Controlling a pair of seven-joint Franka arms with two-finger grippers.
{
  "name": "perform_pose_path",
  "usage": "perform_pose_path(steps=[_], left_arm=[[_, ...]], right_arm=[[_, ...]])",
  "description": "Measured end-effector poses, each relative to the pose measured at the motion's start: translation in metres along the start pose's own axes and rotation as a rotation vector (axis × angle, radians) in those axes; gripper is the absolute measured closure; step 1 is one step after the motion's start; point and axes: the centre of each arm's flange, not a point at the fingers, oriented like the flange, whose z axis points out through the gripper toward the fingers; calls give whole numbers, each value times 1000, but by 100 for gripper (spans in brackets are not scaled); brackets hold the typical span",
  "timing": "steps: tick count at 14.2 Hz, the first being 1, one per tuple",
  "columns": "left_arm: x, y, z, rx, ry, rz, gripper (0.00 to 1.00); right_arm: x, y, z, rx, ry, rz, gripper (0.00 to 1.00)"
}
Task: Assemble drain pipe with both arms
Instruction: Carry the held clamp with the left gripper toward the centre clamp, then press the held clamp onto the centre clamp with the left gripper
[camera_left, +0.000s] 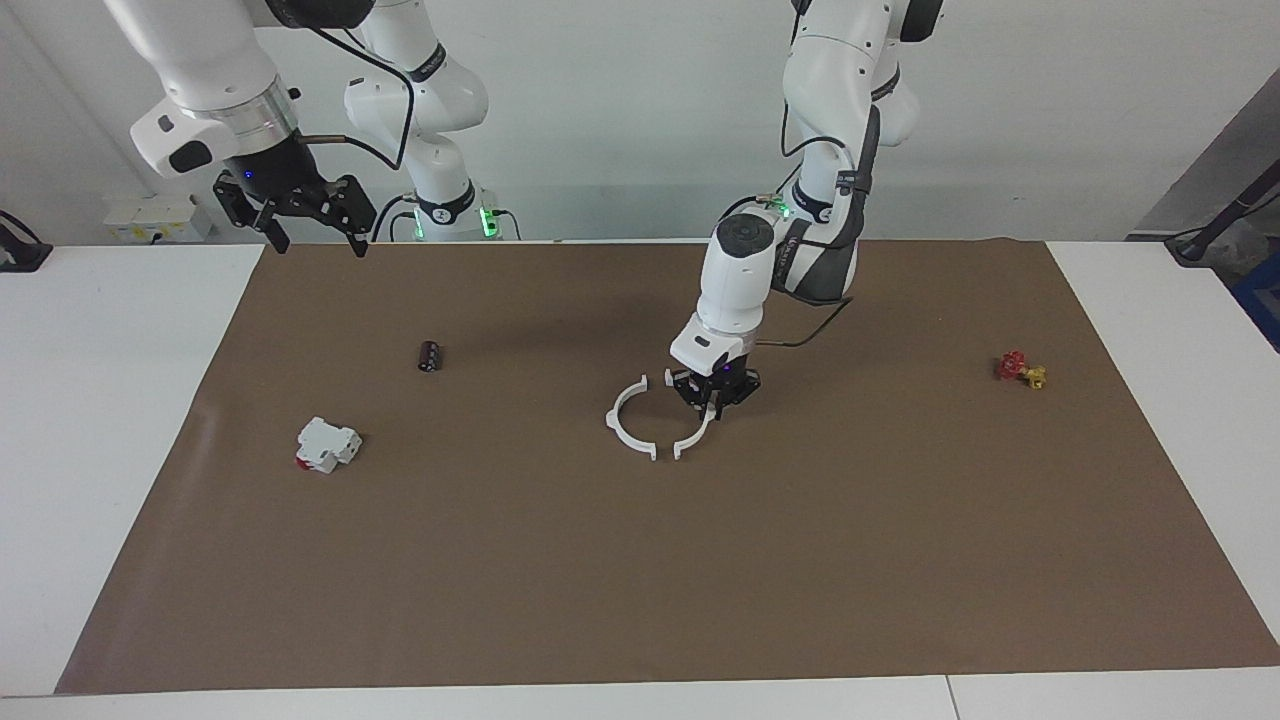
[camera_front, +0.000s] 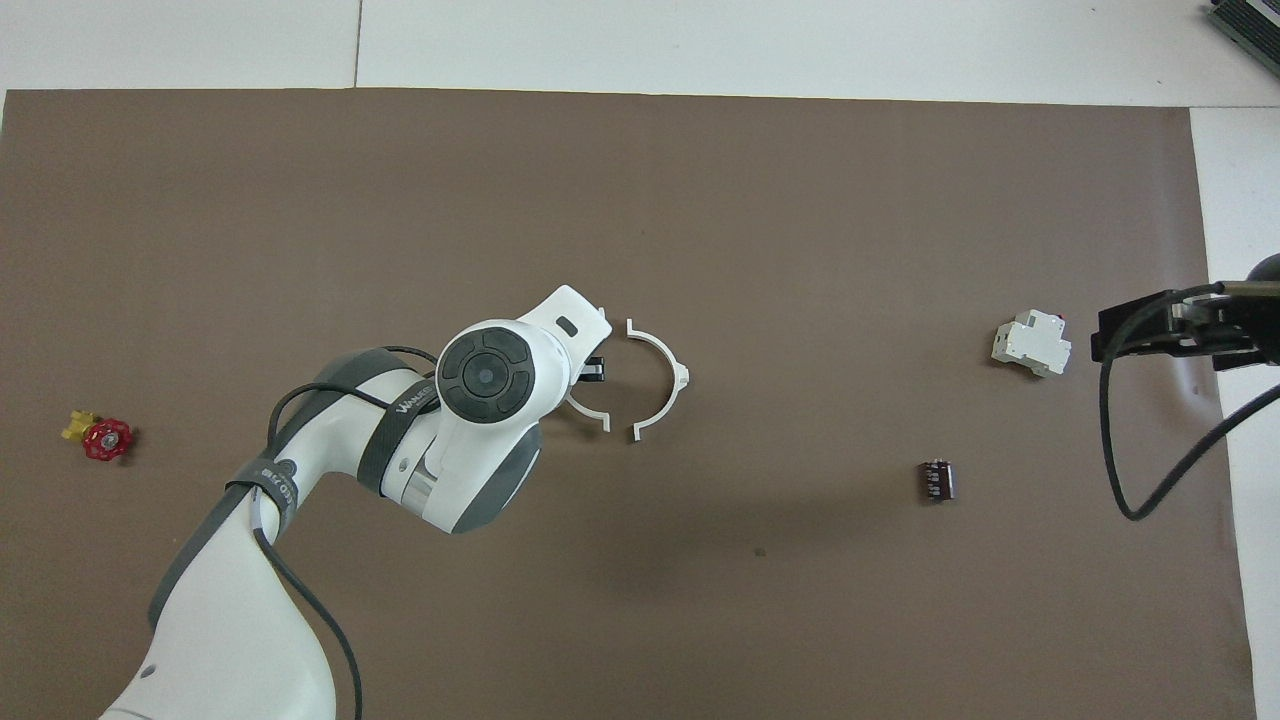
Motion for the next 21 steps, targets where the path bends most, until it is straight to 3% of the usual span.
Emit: perform_pose_path(steps=[6, 21], left_arm=[[0, 6, 16, -20, 33, 11, 79], [-13, 19, 22, -19, 24, 32, 79]], right_arm=[[0, 0, 0, 0, 0, 0, 0], [0, 0, 0, 0, 0, 0, 0]])
